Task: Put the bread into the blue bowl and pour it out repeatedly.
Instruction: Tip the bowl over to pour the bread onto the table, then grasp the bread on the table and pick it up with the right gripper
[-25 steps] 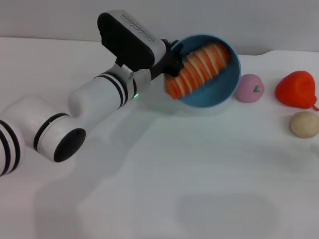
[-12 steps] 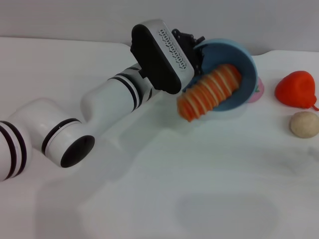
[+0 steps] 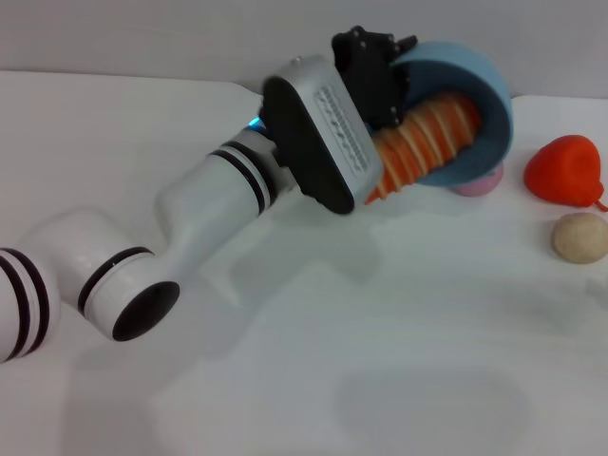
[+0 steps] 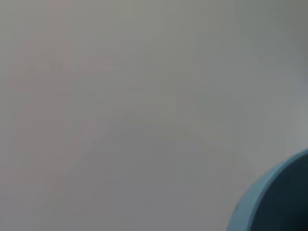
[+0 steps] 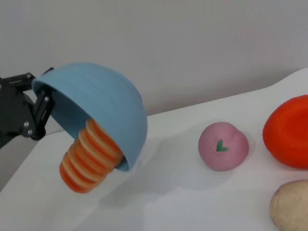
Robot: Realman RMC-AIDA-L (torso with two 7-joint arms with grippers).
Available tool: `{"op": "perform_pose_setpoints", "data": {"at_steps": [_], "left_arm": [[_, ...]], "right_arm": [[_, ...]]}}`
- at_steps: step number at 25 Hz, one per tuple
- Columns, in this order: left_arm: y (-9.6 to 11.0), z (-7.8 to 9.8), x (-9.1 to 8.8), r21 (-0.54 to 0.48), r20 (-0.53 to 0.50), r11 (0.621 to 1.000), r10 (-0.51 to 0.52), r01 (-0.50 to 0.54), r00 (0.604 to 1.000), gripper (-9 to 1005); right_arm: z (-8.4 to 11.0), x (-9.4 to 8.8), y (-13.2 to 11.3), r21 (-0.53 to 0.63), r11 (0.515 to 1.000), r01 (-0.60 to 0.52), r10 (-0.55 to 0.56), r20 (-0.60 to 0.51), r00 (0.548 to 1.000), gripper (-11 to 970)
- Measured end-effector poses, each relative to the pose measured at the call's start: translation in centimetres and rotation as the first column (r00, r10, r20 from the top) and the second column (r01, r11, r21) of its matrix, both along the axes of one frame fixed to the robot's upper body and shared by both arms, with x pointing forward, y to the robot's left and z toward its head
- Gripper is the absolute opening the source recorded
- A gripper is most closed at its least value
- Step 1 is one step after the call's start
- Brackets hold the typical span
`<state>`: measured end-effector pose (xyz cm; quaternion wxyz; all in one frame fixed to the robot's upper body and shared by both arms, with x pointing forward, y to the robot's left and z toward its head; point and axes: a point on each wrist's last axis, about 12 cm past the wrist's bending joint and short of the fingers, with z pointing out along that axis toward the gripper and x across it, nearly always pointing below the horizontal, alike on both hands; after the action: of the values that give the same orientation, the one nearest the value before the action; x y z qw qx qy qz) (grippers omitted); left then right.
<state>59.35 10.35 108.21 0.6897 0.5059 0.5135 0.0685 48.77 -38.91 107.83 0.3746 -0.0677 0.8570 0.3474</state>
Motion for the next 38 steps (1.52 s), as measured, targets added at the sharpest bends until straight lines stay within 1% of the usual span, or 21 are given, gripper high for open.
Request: {"op": "perform_pose_setpoints", "data": {"at_steps": [3,4,5,8,10,13,16,19,20,21,23,24,26,29,31,32,33,34,36,37,38], "left_arm": [[-0.4,-0.3,-0.5,0.08,0.05,0.996,-0.035,0.031,0.998,7],[-0.6,-0.6,-0.9,0.145,0.092,0.988,-0.061,0.047,0.994,7],[-0.6,-0.6,-0.9,0.145,0.092,0.988,-0.061,0.047,0.994,7],[-0.9,-0.6,-1.3,0.214,0.155,0.975,-0.09,0.055,0.984,7],[-0.9,-0.6,-1.4,0.237,0.178,0.97,-0.097,0.053,0.979,7],[-0.8,-0.8,-1.5,0.25,0.183,0.967,-0.099,0.051,0.978,7],[-0.6,-1.2,-1.8,0.247,0.159,0.968,-0.09,0.049,0.983,6],[-0.3,-1.3,-1.6,0.213,0.125,0.977,-0.043,0.016,0.991,6],[-0.1,-1.3,-1.4,0.194,0.112,0.981,-0.02,-0.003,0.994,5],[0.5,-1.1,-0.7,0.129,0.061,0.989,0.062,-0.069,0.996,5],[1.0,-0.8,0.3,0.049,-0.017,0.987,0.154,-0.153,0.988,5],[1.0,-0.8,0.3,0.049,-0.017,0.987,0.154,-0.153,0.988,5],[1.7,-0.3,1.5,-0.039,-0.13,0.966,0.25,-0.256,0.96,4],[2.7,0.1,2.7,-0.123,-0.277,0.922,0.324,-0.368,0.905,4],[3.2,0.1,3.0,-0.154,-0.348,0.898,0.342,-0.413,0.873,4],[4.0,0.1,3.3,-0.194,-0.448,0.861,0.349,-0.471,0.823,3],[4.0,0.1,3.3,-0.194,-0.448,0.861,0.349,-0.471,0.823,3],[4.4,0.0,3.4,-0.21,-0.497,0.843,0.345,-0.496,0.796,3],[5.3,-0.1,3.7,-0.252,-0.626,0.792,0.305,-0.556,0.718,3],[5.6,-0.2,3.7,-0.266,-0.674,0.775,0.276,-0.574,0.685,2],[6.1,-0.1,3.9,-0.283,-0.724,0.754,0.238,-0.593,0.647,2]], "right_arm": [[0.0,0.1,0.0,0.001,1.0,0.0,0.0,0.001,1.0,438],[0.0,0.1,0.0,0.002,1.0,0.0,0.0,0.001,1.0,438],[0.0,0.1,0.0,0.002,1.0,0.0,0.0,0.001,1.0,438],[-0.1,0.0,0.1,0.004,1.0,0.001,-0.001,-0.001,1.0,438],[-0.1,-0.1,0.0,0.004,1.0,0.002,-0.002,-0.002,1.0,438],[-0.2,-0.1,0.1,0.005,1.0,0.004,-0.004,-0.003,1.0,438],[-0.2,-0.1,0.1,0.005,1.0,0.007,-0.007,-0.004,1.0,438],[-0.3,-0.1,0.1,0.005,1.0,0.01,-0.01,-0.004,1.0,438],[-0.4,-0.1,0.2,0.004,1.0,0.009,-0.009,-0.002,1.0,438],[-0.3,0.1,0.4,-0.002,1.0,-0.005,0.005,0.013,1.0,438],[-0.2,0.3,0.8,-0.011,1.0,-0.027,0.027,0.034,0.999,438],[-0.2,0.3,0.8,-0.011,1.0,-0.027,0.027,0.034,0.999,438],[-0.1,0.6,1.2,-0.021,0.998,-0.051,0.052,0.06,0.997,439],[0.3,1.5,2.3,-0.046,0.994,-0.099,0.104,0.114,0.988,439],[0.6,2.1,3.0,-0.067,0.988,-0.136,0.145,0.153,0.977,439],[0.8,2.4,3.4,-0.078,0.984,-0.158,0.169,0.171,0.971,440],[1.1,3.1,4.4,-0.092,0.974,-0.206,0.22,0.191,0.957,440],[1.1,3.1,4.4,-0.092,0.974,-0.206,0.22,0.191,0.957,440],[1.5,3.9,5.5,-0.106,0.959,-0.265,0.281,0.196,0.94,440],[1.8,4.2,5.9,-0.117,0.95,-0.289,0.307,0.199,0.931,440],[2.4,4.9,6.9,-0.148,0.928,-0.342,0.367,0.205,0.907,441]]}}
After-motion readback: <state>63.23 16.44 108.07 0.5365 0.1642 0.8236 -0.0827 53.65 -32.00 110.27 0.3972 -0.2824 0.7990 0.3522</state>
